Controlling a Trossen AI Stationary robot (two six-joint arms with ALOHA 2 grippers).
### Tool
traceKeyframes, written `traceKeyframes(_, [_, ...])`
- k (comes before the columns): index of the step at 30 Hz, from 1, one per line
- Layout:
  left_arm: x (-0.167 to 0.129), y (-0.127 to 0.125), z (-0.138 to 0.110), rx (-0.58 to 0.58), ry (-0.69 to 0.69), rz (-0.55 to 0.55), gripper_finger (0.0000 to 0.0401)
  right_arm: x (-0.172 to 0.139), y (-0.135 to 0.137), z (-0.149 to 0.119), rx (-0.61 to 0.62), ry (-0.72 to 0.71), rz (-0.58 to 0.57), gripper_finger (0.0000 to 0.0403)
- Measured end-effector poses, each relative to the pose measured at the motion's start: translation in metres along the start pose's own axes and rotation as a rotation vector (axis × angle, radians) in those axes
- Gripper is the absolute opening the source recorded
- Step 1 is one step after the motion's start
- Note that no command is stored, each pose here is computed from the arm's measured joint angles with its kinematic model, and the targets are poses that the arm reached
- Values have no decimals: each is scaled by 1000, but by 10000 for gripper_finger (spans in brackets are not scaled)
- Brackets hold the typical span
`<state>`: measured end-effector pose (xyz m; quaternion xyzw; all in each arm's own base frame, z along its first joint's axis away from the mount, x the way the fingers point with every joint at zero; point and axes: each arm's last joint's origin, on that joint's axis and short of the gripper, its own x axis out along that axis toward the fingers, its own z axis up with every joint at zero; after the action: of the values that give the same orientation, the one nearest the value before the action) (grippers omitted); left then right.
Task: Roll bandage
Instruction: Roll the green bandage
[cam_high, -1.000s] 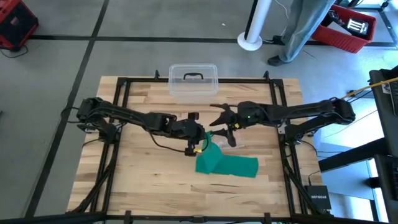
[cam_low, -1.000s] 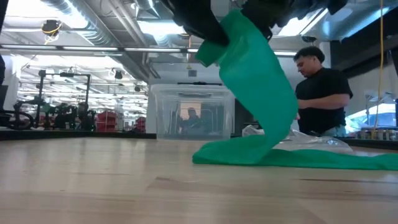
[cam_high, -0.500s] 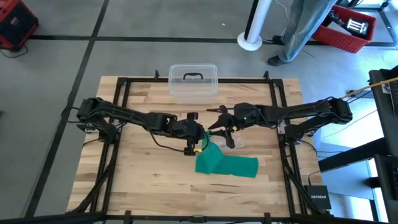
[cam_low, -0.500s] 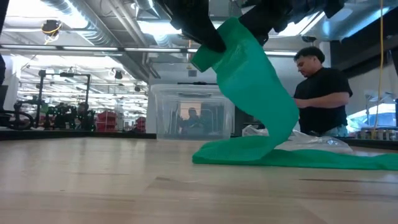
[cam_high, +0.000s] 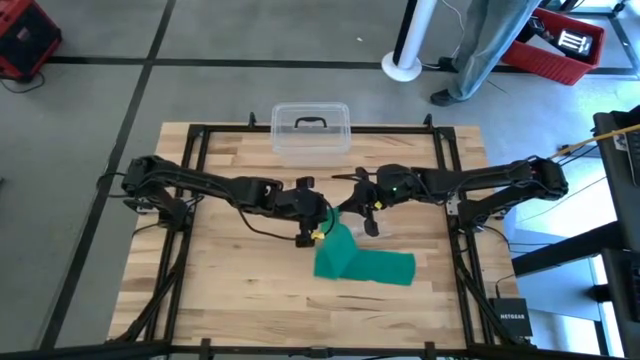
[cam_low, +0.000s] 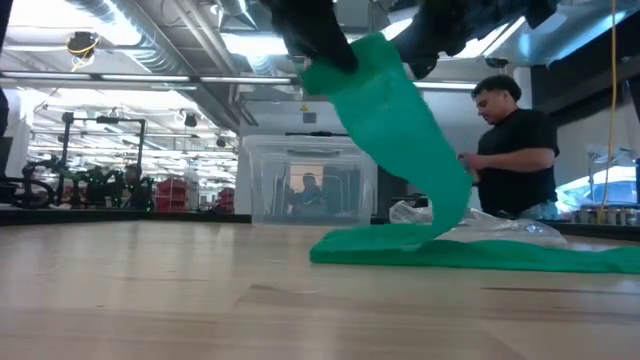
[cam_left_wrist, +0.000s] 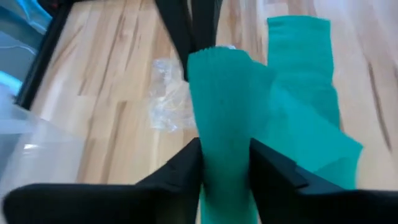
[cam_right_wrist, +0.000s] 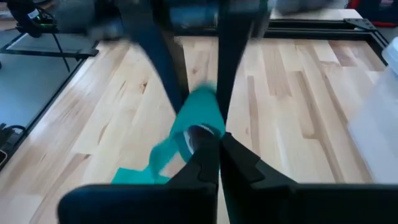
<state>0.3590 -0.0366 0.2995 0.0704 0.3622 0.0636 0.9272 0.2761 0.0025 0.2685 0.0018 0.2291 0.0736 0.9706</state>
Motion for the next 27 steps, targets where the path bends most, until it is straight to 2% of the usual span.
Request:
traceKeyframes(5, [-32,5,14,7,76,6,164,-29,3,7,-4,-25,-41,1])
traceKeyframes(7, [-45,5,17,9,49,27,168,-44,4,11,-7,-46,-73,1])
traceKeyframes(11, [-62,0,13,54,31,83,163,-76,8,18,-13,-122,-102,1])
traceKeyframes(13, [-61,-6,5,68,23,113,156,-91,10,21,-18,-166,-104,1])
traceKeyframes(17, [-52,-13,-7,83,-81,143,142,-111,13,17,-23,-223,-120,1])
traceKeyframes(20, [-36,-16,-21,71,-103,145,135,-109,12,2,6,-131,-160,2])
traceKeyframes(22, [-23,-18,-34,47,-106,137,133,-102,11,-12,76,-43,-158,9])
traceKeyframes(27, [-3,-16,-57,-48,-122,88,131,-83,9,-44,231,117,-169,61])
